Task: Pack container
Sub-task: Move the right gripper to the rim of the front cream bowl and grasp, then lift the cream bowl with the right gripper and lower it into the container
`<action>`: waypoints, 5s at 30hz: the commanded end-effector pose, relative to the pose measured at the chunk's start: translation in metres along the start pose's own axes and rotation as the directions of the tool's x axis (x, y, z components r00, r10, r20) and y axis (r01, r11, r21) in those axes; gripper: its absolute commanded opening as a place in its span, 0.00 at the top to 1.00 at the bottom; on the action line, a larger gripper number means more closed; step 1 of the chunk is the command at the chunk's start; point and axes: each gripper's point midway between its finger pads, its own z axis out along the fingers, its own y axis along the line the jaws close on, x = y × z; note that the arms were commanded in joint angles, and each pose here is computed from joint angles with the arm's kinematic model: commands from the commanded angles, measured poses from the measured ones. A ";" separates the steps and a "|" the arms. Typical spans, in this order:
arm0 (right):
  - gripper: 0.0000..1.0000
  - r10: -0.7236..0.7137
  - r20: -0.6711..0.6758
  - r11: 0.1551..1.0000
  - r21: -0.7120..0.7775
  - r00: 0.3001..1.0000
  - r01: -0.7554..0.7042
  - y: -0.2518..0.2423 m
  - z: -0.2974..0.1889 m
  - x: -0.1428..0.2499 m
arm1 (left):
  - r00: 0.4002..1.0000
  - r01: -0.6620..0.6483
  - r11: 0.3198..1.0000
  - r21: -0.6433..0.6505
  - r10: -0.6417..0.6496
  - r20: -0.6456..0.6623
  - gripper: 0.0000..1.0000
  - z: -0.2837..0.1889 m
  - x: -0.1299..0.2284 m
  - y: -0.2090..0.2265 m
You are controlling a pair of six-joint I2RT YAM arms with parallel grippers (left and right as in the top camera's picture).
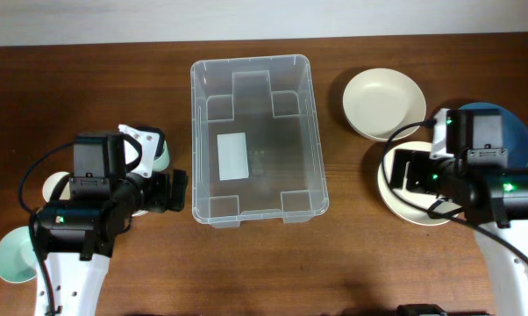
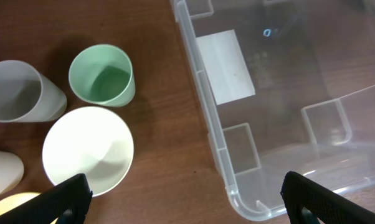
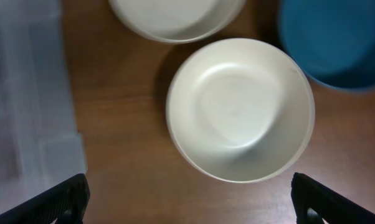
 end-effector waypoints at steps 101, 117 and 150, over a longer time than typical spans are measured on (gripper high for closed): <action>0.96 0.309 0.016 0.918 -0.268 0.951 -0.293 -0.043 0.033 -0.034 | 0.994 0.102 0.984 -0.146 -0.096 0.046 0.00 0.013 -0.023 0.032; 0.96 -0.323 0.249 0.906 -0.198 0.913 0.375 0.175 0.026 -0.118 | 0.951 0.302 0.932 -0.200 -0.279 0.135 0.00 -0.018 -0.020 0.062; 0.62 -0.401 0.152 0.879 -0.214 0.903 0.426 0.266 0.184 -0.107 | 0.926 0.378 0.893 -0.243 -0.361 0.115 0.00 -0.039 -0.028 0.097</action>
